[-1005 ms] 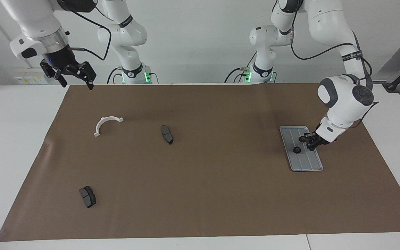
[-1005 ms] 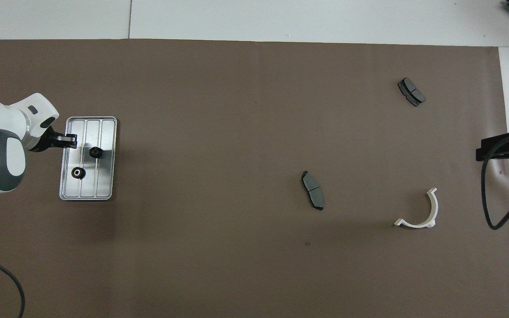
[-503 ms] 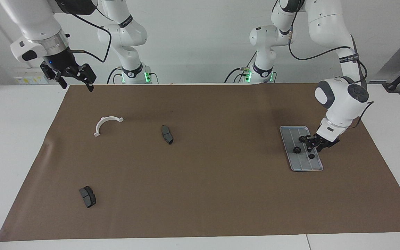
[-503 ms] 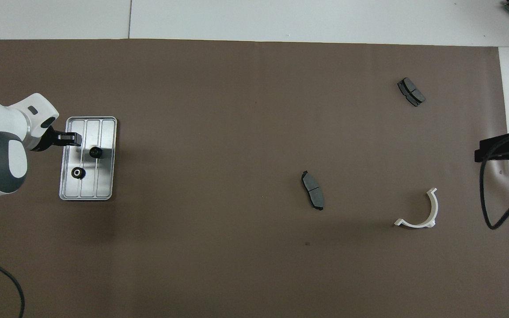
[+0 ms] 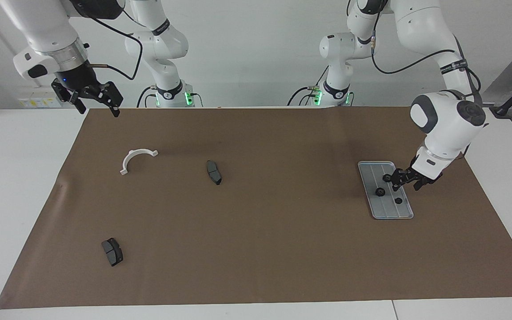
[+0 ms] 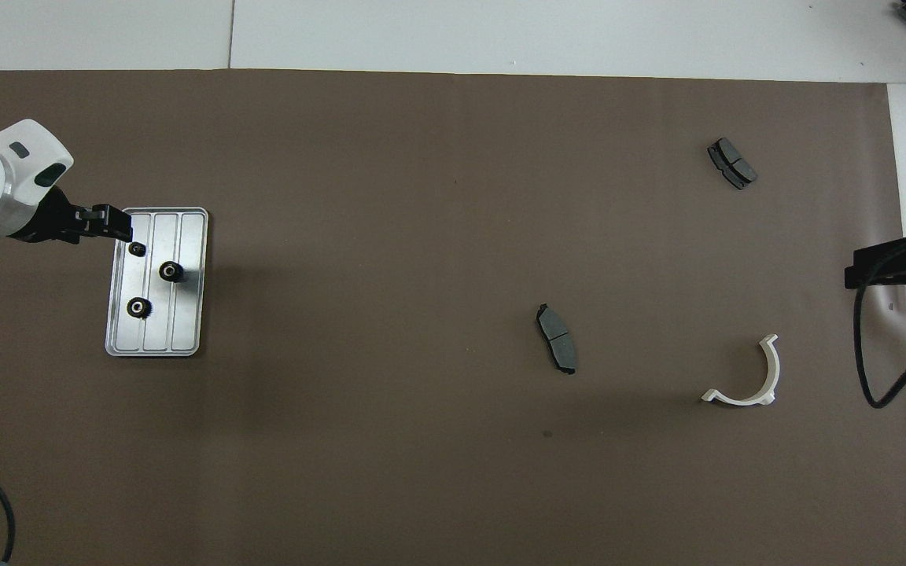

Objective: Pick bearing gear from pile to tray

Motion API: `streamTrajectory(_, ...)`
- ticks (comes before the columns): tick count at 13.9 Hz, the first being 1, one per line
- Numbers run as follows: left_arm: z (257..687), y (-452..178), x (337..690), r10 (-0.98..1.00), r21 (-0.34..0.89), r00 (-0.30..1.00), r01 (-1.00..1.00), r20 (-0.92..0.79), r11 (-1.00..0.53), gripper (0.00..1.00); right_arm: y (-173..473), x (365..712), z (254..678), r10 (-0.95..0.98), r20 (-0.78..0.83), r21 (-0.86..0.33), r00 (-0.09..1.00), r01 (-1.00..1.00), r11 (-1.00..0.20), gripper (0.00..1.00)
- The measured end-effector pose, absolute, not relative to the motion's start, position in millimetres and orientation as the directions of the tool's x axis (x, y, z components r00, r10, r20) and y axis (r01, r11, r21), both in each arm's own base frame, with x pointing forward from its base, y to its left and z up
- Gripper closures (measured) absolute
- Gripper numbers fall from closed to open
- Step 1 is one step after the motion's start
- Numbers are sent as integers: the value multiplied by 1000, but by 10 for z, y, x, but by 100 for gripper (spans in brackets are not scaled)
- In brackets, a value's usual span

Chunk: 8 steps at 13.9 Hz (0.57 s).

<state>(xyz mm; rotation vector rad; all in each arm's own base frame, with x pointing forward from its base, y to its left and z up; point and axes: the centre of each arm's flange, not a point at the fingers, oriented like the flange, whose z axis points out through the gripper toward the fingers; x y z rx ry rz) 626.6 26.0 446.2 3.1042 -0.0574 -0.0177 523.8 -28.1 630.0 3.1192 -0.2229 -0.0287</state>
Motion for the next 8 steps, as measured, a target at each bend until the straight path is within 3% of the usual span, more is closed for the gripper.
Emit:
streamTrajectory(5,5520,-67,6086,-56,49,988,-49,-147,-998,18,-279,5237,6284,-142,-21,16,990,-142,-990,0)
streamTrajectory(7,5840,-64,5986,-58,50,989,-52,-133,-997,7,-279,5237,6282,-142,-21,16,990,-142,-990,0)
streamTrajectory(8,6025,-64,5908,-59,49,992,-54,-111,-997,6,-279,5237,6282,-142,-21,16,990,-142,-990,0)
